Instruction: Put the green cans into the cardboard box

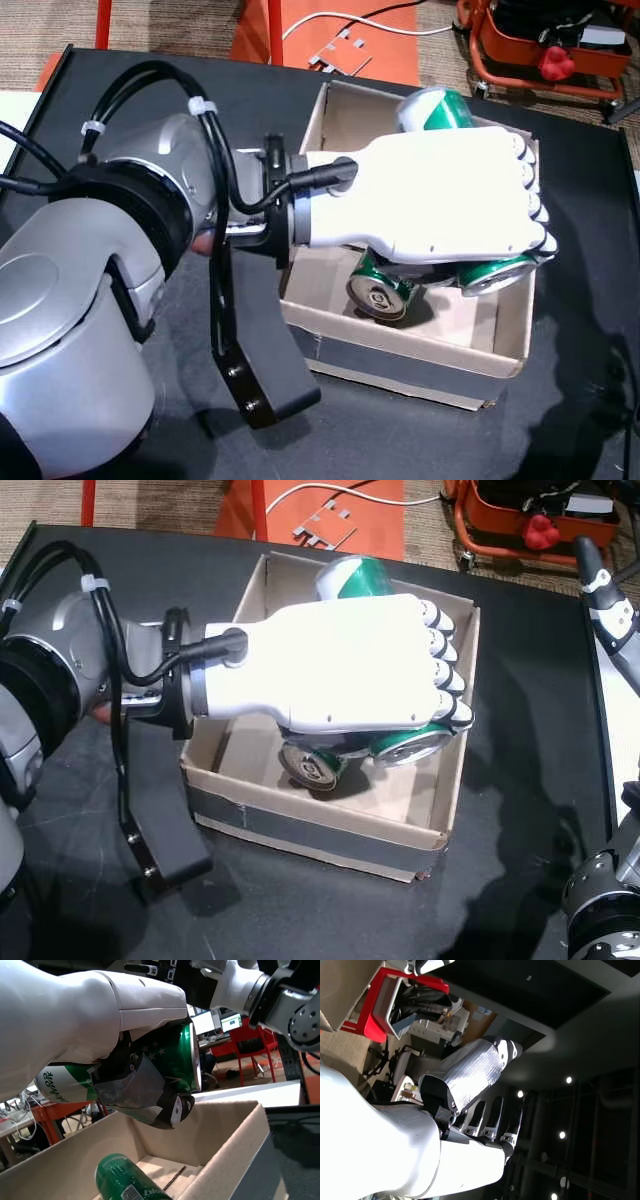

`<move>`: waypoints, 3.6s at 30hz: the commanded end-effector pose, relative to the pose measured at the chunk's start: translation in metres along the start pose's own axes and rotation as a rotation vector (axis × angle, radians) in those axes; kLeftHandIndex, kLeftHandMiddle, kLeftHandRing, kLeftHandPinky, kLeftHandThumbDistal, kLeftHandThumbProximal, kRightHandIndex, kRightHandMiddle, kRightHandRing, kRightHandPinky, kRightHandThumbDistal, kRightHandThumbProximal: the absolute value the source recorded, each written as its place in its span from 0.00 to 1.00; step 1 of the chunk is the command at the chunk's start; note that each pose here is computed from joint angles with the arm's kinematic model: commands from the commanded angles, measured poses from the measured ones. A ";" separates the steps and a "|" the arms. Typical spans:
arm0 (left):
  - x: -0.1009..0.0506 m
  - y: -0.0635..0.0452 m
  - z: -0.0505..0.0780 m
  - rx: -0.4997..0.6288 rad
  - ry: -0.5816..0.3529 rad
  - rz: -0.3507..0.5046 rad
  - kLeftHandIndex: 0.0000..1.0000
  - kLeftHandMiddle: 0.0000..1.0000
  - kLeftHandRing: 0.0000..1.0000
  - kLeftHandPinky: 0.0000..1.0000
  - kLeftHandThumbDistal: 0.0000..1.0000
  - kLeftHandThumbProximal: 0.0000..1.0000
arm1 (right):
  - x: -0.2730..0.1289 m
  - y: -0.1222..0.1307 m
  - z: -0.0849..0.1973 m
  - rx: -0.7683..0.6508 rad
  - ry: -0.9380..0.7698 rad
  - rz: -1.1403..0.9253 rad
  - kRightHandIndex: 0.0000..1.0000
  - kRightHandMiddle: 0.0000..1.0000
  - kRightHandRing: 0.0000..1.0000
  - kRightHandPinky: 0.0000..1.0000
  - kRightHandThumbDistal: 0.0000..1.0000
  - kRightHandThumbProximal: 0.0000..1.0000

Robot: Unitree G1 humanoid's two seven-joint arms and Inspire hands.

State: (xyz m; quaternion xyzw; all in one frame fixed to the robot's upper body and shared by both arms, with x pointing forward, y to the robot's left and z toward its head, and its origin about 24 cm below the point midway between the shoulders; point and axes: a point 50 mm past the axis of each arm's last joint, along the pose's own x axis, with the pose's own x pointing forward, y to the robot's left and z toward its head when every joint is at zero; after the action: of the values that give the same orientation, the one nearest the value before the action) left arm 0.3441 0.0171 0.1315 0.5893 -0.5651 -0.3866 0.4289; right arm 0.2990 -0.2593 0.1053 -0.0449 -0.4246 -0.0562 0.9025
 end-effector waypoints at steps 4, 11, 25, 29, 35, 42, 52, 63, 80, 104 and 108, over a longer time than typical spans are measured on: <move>-0.002 -0.001 0.003 -0.035 -0.005 0.027 0.47 0.37 0.40 0.45 0.62 0.00 | -0.004 -0.001 0.001 -0.015 0.001 0.011 0.78 0.69 0.67 0.77 0.90 0.61; -0.003 -0.002 0.002 -0.017 -0.026 -0.010 0.54 0.43 0.46 0.56 0.79 0.32 | -0.003 0.000 0.000 0.016 -0.007 0.006 0.88 0.69 0.63 0.77 0.81 0.53; -0.006 0.000 0.003 -0.088 -0.011 0.010 0.54 0.40 0.46 0.75 1.00 0.28 | -0.004 -0.005 0.001 0.068 -0.054 0.037 0.85 0.65 0.62 0.72 0.77 0.61; -0.006 0.000 0.003 -0.091 0.000 0.000 0.54 0.39 0.44 0.76 1.00 0.24 | -0.004 -0.005 0.001 0.069 -0.051 0.035 0.84 0.66 0.62 0.71 0.78 0.63; -0.006 0.000 0.000 -0.070 0.017 -0.015 0.54 0.37 0.42 0.77 1.00 0.29 | -0.004 -0.005 -0.001 0.093 -0.045 0.038 0.85 0.66 0.62 0.71 0.75 0.58; -0.012 0.011 -0.016 -0.073 0.100 -0.060 0.59 0.45 0.52 0.78 0.88 0.29 | -0.004 -0.005 -0.002 0.107 -0.038 0.049 0.86 0.67 0.62 0.71 0.77 0.56; -0.055 0.075 -0.076 -0.321 0.515 0.148 0.73 0.77 0.82 0.81 0.99 0.35 | -0.003 -0.004 -0.004 0.107 -0.006 0.062 0.87 0.68 0.62 0.72 0.75 0.52; -0.146 0.094 -0.091 -0.938 0.559 0.665 0.90 0.92 0.95 0.89 0.87 0.33 | 0.003 -0.001 -0.010 0.121 0.054 0.093 0.88 0.69 0.63 0.73 0.70 0.51; -0.274 -0.036 0.016 -1.479 0.656 1.364 0.98 0.94 1.00 0.96 0.76 0.54 | 0.002 -0.005 -0.016 0.063 0.167 0.071 0.81 0.68 0.63 0.77 0.96 0.68; -0.297 -0.052 0.042 -1.389 0.613 1.851 1.00 0.96 0.98 0.89 0.91 0.44 | -0.002 -0.019 -0.020 0.086 0.226 -0.010 0.76 0.69 0.70 0.78 0.99 0.69; -0.291 -0.054 0.040 -1.427 0.572 1.845 1.00 0.95 0.97 0.88 0.92 0.40 | -0.001 -0.017 -0.021 0.110 0.223 -0.009 0.75 0.68 0.69 0.77 0.99 0.72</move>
State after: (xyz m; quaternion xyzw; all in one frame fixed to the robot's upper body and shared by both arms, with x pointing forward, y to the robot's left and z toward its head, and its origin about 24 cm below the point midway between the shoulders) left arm 0.3062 0.3060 0.0580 -0.3444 -0.3143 -0.0034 0.8847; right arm 0.3104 -0.2783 0.0912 0.0040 -0.3225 -0.0394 0.9457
